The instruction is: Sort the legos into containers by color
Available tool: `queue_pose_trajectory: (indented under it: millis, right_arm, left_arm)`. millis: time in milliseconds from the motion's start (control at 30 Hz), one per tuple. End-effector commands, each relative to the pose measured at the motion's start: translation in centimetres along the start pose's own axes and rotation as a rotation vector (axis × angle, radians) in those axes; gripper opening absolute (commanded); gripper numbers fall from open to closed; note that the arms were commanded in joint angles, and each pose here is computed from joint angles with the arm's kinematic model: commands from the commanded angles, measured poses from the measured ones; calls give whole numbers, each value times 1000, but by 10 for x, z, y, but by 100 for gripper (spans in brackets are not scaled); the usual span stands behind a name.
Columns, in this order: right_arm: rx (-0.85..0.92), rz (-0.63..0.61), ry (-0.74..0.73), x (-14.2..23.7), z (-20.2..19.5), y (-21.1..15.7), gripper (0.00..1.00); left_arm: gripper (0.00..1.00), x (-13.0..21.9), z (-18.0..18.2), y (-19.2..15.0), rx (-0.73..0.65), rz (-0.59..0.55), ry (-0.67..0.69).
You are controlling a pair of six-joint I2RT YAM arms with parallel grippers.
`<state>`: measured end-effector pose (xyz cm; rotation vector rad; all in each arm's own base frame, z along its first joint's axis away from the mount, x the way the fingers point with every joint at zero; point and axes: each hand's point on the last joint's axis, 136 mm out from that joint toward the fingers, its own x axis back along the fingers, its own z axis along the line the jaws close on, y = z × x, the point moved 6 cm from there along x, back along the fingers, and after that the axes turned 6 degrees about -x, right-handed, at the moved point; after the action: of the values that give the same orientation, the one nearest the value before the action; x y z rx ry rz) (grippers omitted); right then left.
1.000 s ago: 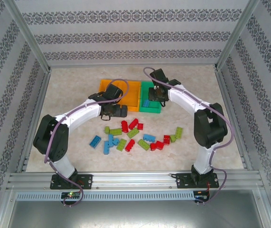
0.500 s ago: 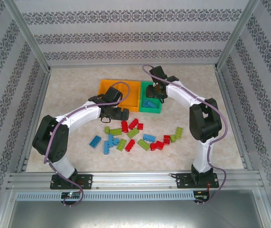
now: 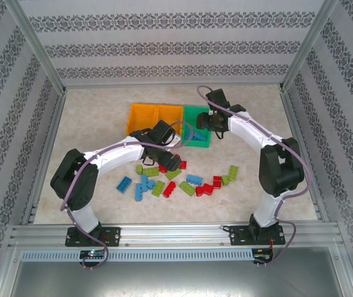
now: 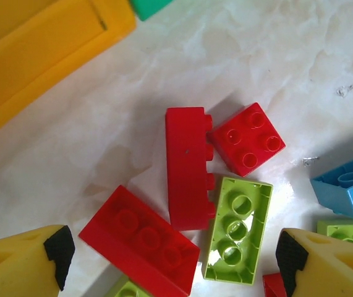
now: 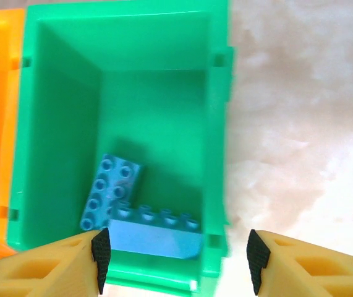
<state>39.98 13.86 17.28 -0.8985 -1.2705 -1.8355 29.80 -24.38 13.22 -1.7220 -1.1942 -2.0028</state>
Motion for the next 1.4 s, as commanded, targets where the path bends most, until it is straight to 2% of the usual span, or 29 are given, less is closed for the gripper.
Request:
queue_pose_trajectory:
  millis: [0, 300, 533, 733, 800, 1000, 1200, 1367]
  right_arm:
    - [-48, -16, -3, 9, -16, -1, 63]
    - [-108, -39, -21, 23, -45, -6, 65]
    - [-135, -39, -40, 27, -61, -12, 66]
    - [-158, -46, -47, 32, -70, -13, 66]
    - [-158, -47, -46, 33, -71, -13, 66]
    - [-159, -42, -51, 32, -73, -17, 66]
    - [-159, -27, -73, 29, -79, -27, 67]
    - [-169, -18, -74, 27, -83, -35, 67]
  left_arm:
    - [85, -8, -6, 4, -81, 26, -14]
    - [74, -30, -6, 10, -88, 63, -28]
    - [53, -43, -6, 8, -98, 108, -43]
    - [52, -49, -7, 3, -96, 133, -51]
    - [46, -50, -6, 2, -94, 137, -46]
    - [31, -44, -4, 12, -76, 108, -22]
    - [25, -23, 3, 26, -55, 56, 40]
    - [23, 5, 15, 40, -21, -13, 126]
